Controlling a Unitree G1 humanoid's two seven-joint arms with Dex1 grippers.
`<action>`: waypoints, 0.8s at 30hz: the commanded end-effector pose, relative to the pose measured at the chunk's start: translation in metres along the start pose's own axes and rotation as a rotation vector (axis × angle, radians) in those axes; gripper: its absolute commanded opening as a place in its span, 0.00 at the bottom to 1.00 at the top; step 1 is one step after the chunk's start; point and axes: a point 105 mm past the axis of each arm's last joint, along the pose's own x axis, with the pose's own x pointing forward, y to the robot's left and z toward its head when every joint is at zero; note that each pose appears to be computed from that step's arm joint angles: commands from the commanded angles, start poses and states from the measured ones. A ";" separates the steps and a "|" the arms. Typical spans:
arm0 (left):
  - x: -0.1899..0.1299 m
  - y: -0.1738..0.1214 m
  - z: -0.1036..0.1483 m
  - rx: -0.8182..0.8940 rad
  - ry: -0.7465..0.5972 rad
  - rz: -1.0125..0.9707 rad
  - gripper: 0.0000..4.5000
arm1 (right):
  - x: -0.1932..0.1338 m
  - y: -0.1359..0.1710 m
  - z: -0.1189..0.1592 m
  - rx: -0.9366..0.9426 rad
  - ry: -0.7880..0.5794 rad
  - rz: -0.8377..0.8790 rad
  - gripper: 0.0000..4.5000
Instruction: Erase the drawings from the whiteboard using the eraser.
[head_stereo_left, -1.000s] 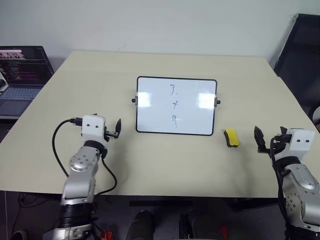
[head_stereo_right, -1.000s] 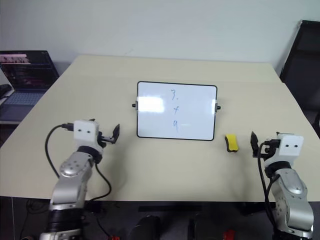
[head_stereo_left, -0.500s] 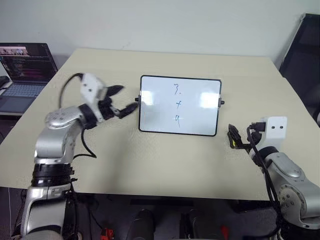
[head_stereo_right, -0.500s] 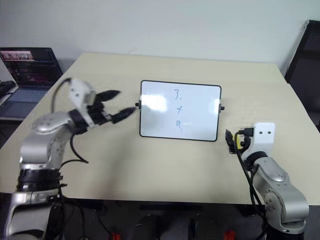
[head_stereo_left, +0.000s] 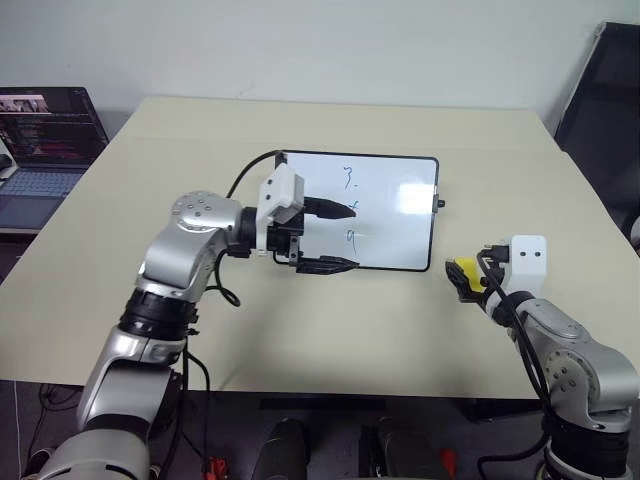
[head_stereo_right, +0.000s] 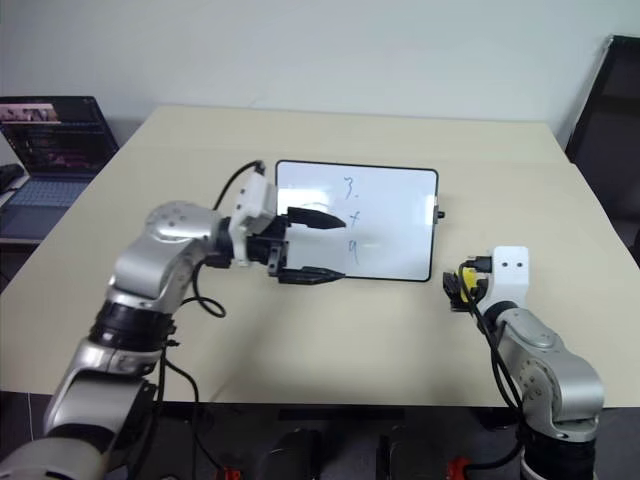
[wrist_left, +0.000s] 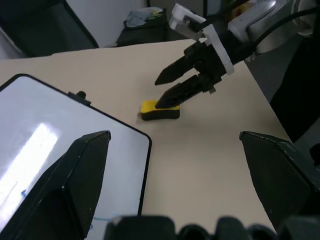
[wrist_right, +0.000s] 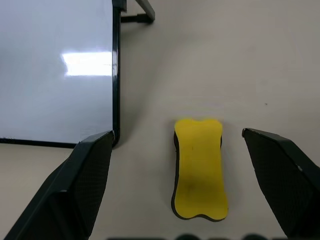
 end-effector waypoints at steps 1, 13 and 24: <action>0.008 0.003 0.010 0.079 -0.008 -0.064 1.00 | 0.005 -0.004 0.009 -0.011 -0.044 -0.015 1.00; 0.012 0.002 -0.002 0.081 -0.007 -0.070 1.00 | 0.016 -0.008 -0.001 -0.003 -0.027 -0.024 1.00; 0.006 0.003 -0.009 0.080 0.012 -0.039 1.00 | 0.020 -0.010 -0.007 -0.018 0.001 -0.020 0.31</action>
